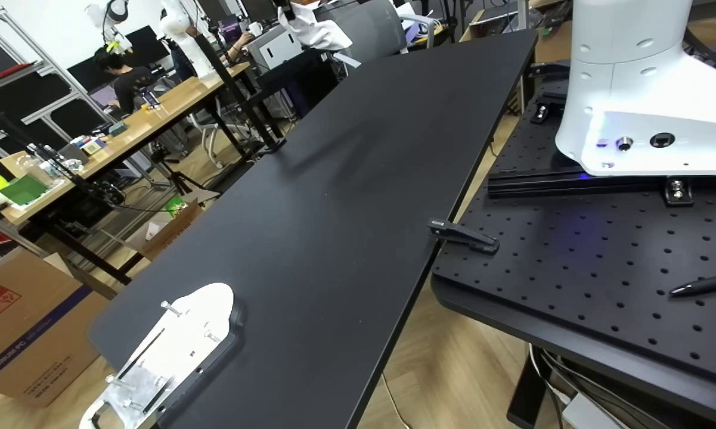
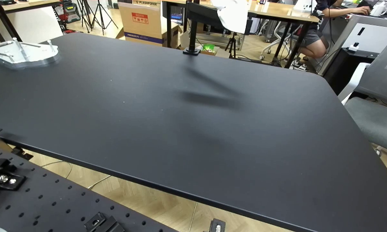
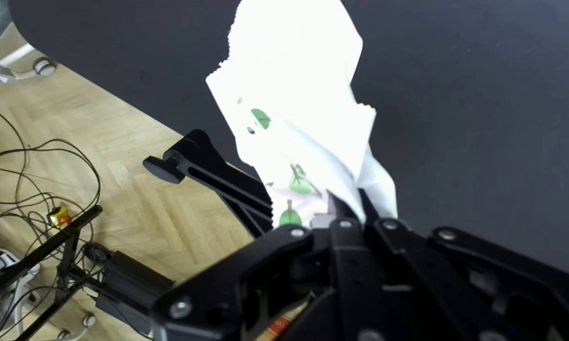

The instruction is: Put the cloth on the black rod

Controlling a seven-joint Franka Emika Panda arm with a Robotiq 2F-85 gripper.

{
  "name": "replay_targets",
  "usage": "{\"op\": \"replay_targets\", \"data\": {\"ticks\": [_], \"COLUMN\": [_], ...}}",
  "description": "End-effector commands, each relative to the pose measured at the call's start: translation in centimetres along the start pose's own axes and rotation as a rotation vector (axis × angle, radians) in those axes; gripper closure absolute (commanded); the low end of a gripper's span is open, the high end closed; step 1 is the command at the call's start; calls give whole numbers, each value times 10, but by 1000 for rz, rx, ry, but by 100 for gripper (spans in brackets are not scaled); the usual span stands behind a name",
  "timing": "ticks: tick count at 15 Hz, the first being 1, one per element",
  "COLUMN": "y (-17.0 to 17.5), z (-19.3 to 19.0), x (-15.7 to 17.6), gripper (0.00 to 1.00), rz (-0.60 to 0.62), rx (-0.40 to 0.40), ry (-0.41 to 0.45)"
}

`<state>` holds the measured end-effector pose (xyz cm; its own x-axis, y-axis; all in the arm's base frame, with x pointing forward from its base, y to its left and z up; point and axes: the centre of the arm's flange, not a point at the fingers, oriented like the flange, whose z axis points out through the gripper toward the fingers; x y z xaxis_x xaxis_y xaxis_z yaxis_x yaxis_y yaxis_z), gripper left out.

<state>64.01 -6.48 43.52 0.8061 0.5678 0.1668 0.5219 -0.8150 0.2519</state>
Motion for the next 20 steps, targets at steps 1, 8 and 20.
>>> {"op": "replay_targets", "data": {"ticks": [1, 8, 20], "y": [-12, -20, -16], "z": [10, 40, 3], "x": [-25, -47, -41], "gripper": [99, 71, 1], "rz": [58, 92, 74], "rx": [34, 79, 20], "ry": [9, -29, -10]}}
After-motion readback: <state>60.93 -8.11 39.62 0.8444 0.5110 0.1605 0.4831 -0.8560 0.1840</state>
